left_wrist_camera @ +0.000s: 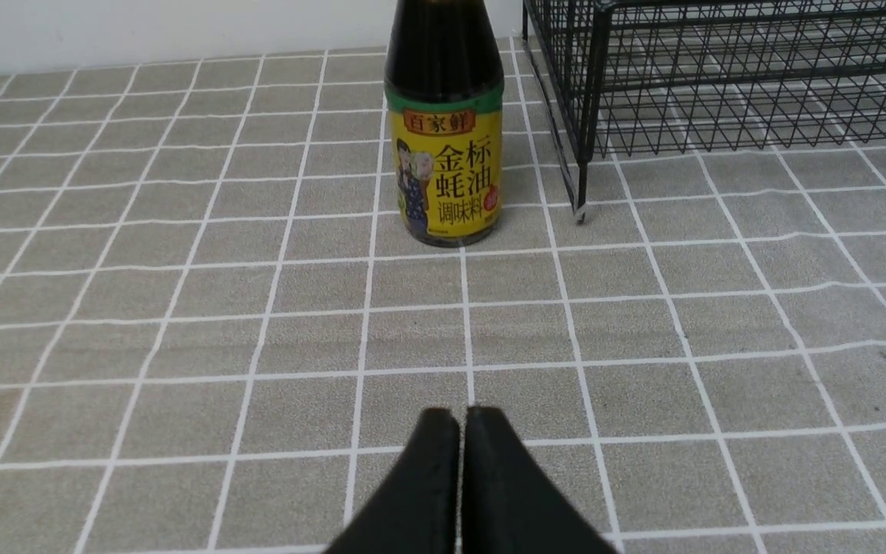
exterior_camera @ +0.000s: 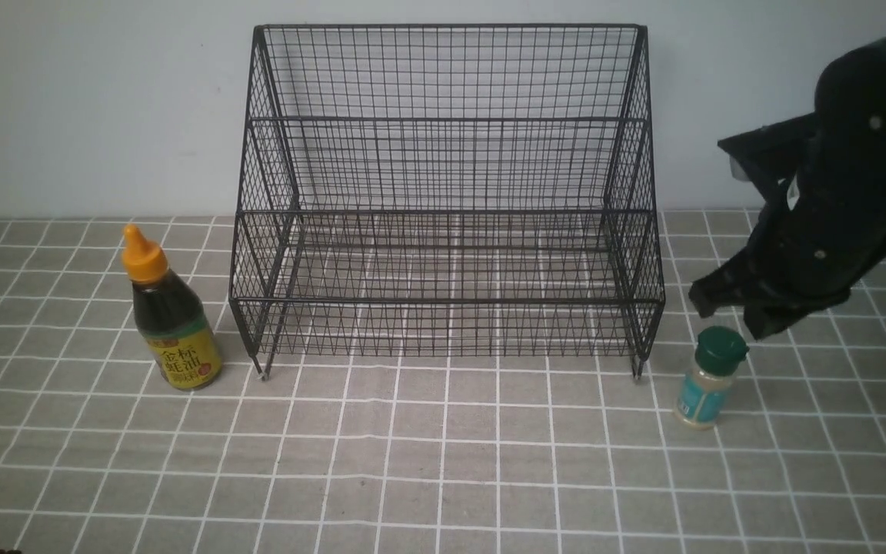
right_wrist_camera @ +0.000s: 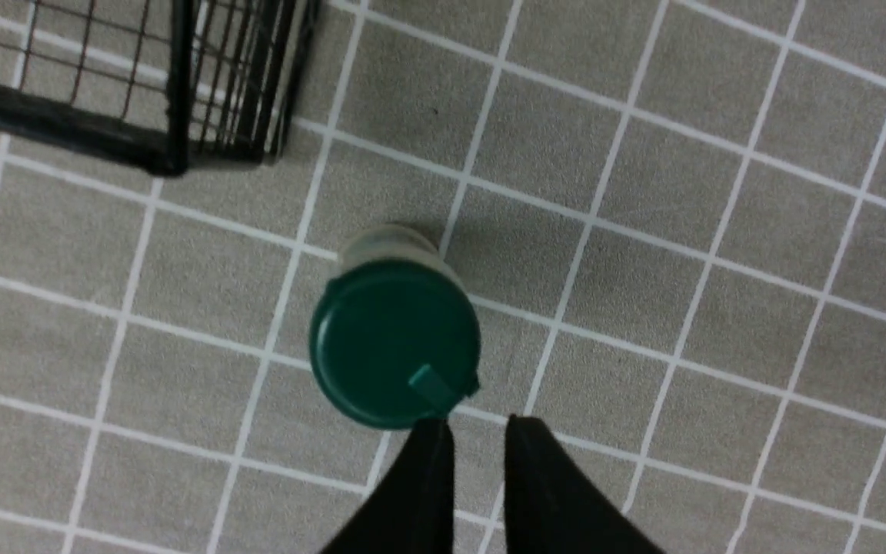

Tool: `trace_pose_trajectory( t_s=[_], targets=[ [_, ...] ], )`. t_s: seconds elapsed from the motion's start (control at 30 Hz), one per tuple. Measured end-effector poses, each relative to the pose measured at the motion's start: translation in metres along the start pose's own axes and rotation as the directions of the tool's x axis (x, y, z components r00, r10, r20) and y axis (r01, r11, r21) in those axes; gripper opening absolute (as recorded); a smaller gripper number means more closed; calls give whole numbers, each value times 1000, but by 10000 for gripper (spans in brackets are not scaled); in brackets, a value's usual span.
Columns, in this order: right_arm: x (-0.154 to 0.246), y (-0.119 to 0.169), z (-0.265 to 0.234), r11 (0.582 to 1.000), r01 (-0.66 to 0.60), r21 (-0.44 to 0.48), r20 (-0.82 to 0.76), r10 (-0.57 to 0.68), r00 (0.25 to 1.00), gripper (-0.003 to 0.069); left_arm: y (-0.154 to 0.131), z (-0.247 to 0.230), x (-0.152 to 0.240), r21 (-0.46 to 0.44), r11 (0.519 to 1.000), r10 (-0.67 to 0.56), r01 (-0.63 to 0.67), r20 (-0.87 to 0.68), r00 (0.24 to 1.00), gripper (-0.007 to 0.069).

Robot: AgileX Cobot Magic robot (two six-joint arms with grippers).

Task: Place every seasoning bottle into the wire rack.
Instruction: Use the right arm to grab the condiment bottle closest to it

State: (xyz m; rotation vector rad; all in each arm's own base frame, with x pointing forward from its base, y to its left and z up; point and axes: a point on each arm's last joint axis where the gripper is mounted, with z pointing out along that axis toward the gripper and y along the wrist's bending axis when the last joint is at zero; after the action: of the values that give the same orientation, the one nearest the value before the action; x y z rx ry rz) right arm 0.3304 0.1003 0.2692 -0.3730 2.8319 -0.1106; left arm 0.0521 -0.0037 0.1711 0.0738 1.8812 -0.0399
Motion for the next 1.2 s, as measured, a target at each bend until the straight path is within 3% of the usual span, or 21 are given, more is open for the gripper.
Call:
trace_pose_trajectory(
  t_s=[0.27, 0.43, 0.77, 0.93, 0.97, 1.0, 1.2],
  targets=[
    [-7, 7, 8, 998, -22, -59, 47, 25, 999, 459, 0, 0, 0, 0, 1000, 0, 0, 0, 1000, -10],
    [-9, 9, 23, 998, -17, -54, 8, 17, 1000, 559, 0, 0, 0, 0, 1000, 0, 0, 0, 1000, -10],
    [-12, 13, 56, 999, -9, -50, -55, 7, 998, 572, 0, 0, 0, 0, 1000, 0, 0, 0, 1000, -10],
    [-12, 14, 60, 999, 18, -51, -63, -21, 998, 450, 0, 0, 0, 0, 1000, 0, 0, 0, 1000, -10],
    [-12, 13, 60, 998, 29, -50, -65, -32, 997, 344, 0, 0, 0, 0, 1000, 0, 0, 0, 1000, -10],
    [-11, 13, 60, 998, 29, -50, -66, -33, 997, 321, 0, 0, 0, 0, 1000, 0, 0, 0, 1000, -10],
    [-6, 11, 47, 998, 41, -42, -100, -45, 994, 317, 0, 0, 0, 0, 1000, 0, 0, 0, 1000, -10]
  ],
)
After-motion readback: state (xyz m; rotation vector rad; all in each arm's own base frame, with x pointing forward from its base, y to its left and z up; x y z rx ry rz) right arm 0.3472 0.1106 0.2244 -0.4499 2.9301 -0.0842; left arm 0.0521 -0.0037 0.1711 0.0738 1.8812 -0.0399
